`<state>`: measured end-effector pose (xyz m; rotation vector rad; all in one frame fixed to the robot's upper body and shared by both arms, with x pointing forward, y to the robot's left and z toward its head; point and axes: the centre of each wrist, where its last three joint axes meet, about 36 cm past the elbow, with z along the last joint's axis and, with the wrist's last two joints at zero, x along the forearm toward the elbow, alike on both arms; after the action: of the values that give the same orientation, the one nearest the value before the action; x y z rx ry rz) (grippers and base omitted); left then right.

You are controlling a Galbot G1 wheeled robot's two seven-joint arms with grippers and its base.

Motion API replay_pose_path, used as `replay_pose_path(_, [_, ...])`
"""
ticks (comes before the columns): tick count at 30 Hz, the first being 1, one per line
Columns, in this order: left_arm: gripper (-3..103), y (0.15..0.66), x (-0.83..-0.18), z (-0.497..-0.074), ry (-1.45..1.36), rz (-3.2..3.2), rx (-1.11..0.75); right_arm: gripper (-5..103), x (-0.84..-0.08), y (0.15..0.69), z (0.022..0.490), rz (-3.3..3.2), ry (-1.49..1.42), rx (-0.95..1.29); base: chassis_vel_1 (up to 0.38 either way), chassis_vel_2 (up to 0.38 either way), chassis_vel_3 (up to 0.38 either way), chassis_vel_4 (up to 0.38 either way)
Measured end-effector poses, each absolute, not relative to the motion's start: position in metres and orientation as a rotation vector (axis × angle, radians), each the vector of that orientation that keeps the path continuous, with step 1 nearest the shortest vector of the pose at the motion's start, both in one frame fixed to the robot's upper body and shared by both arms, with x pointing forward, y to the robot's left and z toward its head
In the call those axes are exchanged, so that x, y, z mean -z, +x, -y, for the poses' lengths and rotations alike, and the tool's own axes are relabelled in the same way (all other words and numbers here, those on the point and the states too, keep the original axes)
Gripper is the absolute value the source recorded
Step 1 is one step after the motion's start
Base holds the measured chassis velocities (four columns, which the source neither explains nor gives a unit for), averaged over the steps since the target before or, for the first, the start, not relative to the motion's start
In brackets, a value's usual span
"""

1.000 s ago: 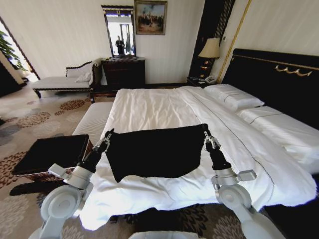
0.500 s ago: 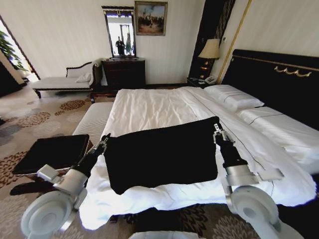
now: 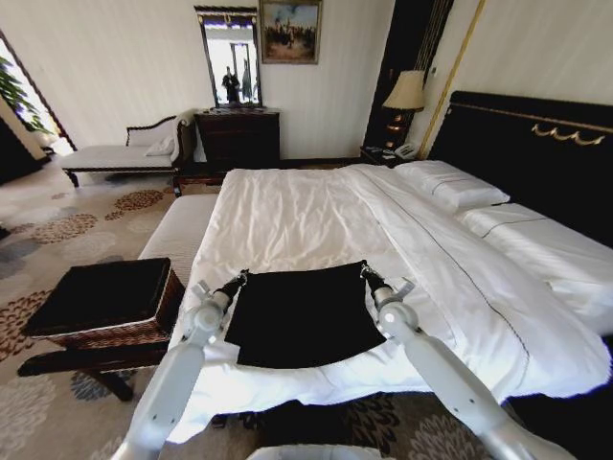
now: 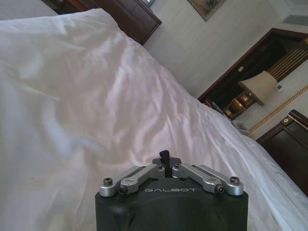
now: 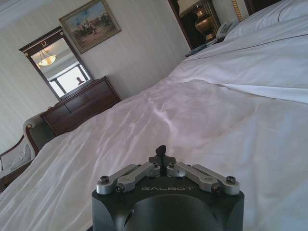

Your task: Fold the clothes on the bed and place them into the basket.

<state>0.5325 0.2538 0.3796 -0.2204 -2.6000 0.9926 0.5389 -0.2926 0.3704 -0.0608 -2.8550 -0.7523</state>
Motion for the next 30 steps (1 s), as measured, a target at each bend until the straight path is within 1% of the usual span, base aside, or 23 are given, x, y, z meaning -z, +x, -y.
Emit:
replay_pose_path(5, [1, 0.538, -0.364, -0.25, -0.236, 2.583, -1.042, 0, -0.358, 0.552, 0.303, 2.859, -0.037, 0.751, 0.0, 0.0, 0.0, 0.0])
replay_pose_path(10, [1, 0.514, -0.354, -0.261, -0.287, 2.593, -1.097, 0, -0.356, 0.543, 0.308, 2.884, 0.043, 0.804, 0.0, 0.0, 0.0, 0.0])
replay_pose_path(12, [1, 0.498, -0.354, -0.269, -0.315, 2.595, -1.132, 0, -0.356, 0.527, 0.311, 2.896, 0.086, 0.832, 0.0, 0.0, 0.0, 0.0])
replay_pose_path(14, [1, 0.474, -0.357, -0.278, -0.353, 2.596, -1.169, 0, -0.352, 0.5, 0.315, 2.9, 0.117, 0.858, 0.0, 0.0, 0.0, 0.0])
replay_pose_path(15, [1, 0.474, -0.357, -0.278, -0.353, 2.596, -1.169, 0, -0.352, 0.5, 0.315, 2.9, 0.117, 0.858, 0.0, 0.0, 0.0, 0.0])
replay_pose_path(17, [1, 0.454, -0.358, -0.284, -0.371, 2.594, -1.173, 0, -0.35, 0.48, 0.318, 2.91, 0.126, 0.854, 0.0, 0.0, 0.0, 0.0])
replay_pose_path(20, [1, 0.422, -0.359, -0.292, -0.403, 2.59, -1.104, 0, -0.344, 0.451, 0.324, 2.911, 0.118, 0.811, 0.0, 0.0, 0.0, 0.0])
replay_pose_path(21, [1, 0.422, -0.359, -0.292, -0.403, 2.59, -1.104, 0, -0.344, 0.451, 0.324, 2.911, 0.118, 0.811, 0.0, 0.0, 0.0, 0.0])
replay_pose_path(24, [1, 0.399, -0.36, -0.296, -0.428, 2.583, -1.022, 0, -0.339, 0.428, 0.328, 2.908, 0.119, 0.75, 0.0, 0.0, 0.0, 0.0])
replay_pose_path(25, [1, 0.384, -0.362, -0.299, -0.447, 2.574, -0.977, 0, -0.339, 0.413, 0.329, 2.904, 0.127, 0.724, 0.0, 0.0, 0.0, 0.0])
replay_pose_path(26, [1, 0.384, -0.362, -0.299, -0.447, 2.574, -0.977, 0, -0.339, 0.413, 0.329, 2.904, 0.127, 0.724, 0.0, 0.0, 0.0, 0.0])
replay_pose_path(28, [1, 0.371, -0.365, -0.301, -0.465, 2.565, -0.938, 0, -0.34, 0.399, 0.33, 2.899, 0.134, 0.702, 0.0, 0.0, 0.0, 0.0])
replay_pose_path(29, [1, 0.358, -0.367, -0.303, -0.482, 2.554, -0.896, 0, -0.339, 0.382, 0.33, 2.893, 0.143, 0.671, 0.0, 0.0, 0.0, 0.0])
replay_pose_path(30, [1, 0.358, -0.367, -0.303, -0.482, 2.554, -0.896, 0, -0.339, 0.382, 0.33, 2.893, 0.143, 0.671, 0.0, 0.0, 0.0, 0.0])
